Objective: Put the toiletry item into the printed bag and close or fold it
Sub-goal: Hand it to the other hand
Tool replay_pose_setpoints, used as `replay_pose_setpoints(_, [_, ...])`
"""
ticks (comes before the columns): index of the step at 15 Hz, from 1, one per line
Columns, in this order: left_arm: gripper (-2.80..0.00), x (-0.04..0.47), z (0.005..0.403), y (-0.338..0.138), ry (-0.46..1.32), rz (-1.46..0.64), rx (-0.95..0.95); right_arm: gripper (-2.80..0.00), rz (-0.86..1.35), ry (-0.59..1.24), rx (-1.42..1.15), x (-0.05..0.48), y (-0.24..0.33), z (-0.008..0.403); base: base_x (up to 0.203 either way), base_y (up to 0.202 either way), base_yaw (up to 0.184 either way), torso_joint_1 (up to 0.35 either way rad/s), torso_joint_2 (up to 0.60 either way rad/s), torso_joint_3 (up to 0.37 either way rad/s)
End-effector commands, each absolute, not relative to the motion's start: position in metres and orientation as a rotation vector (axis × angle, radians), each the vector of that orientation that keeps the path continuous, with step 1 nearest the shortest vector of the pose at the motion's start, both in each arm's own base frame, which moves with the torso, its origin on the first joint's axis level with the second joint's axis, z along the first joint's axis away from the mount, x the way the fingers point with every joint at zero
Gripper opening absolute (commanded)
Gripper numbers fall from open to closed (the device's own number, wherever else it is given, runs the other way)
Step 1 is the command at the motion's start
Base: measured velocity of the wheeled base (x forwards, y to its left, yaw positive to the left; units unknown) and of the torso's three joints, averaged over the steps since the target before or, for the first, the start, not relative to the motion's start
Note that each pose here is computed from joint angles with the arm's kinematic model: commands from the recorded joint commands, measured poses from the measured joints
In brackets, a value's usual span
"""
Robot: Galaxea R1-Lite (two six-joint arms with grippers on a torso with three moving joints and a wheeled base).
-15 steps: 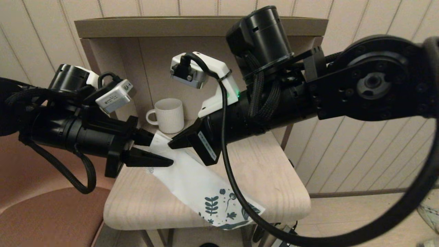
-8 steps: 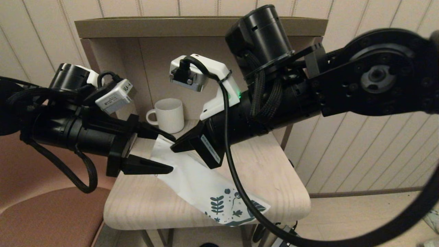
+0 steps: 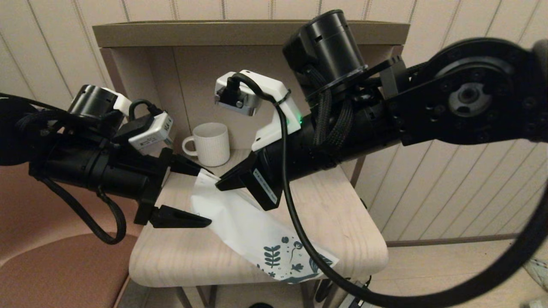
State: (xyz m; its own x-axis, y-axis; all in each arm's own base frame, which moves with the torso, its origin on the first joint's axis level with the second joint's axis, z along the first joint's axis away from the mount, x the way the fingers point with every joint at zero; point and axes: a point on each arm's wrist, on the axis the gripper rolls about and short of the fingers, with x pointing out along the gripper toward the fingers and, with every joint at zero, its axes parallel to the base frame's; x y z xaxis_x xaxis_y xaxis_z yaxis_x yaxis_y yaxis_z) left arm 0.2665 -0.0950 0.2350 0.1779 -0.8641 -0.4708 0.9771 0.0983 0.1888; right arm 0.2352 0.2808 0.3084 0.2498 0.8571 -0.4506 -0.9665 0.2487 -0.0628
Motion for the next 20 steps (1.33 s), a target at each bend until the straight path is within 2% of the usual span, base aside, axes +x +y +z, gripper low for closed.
replay_pose_setpoints(1, [0.0,0.272,0.244,-0.095,0.24,-1.364,0.545,-2.8,1.284,0.35,-0.359,0.231,0.278,0.311,0.0,0.0,0.0,0.0,0.0,0.0])
replay_pose_setpoints(4, [0.0,0.268,0.258,-0.088,0.261,-1.377,0.51,-2.8,1.29,0.31,-0.343,0.229,0.279,0.32,0.0,0.0,0.0,0.0,0.0,0.0])
replay_pose_setpoints(6, [0.0,0.264,0.251,-0.09,0.281,-1.41,0.487,-2.8,1.287,0.288,-0.327,0.23,0.28,0.323,0.0,0.0,0.0,0.0,0.0,0.0])
replay_pose_setpoints(20, [0.0,0.241,0.249,-0.095,0.279,-1.53,0.37,-2.8,1.33,0.342,-0.168,0.226,0.301,0.319,0.0,0.0,0.0,0.0,0.0,0.0])
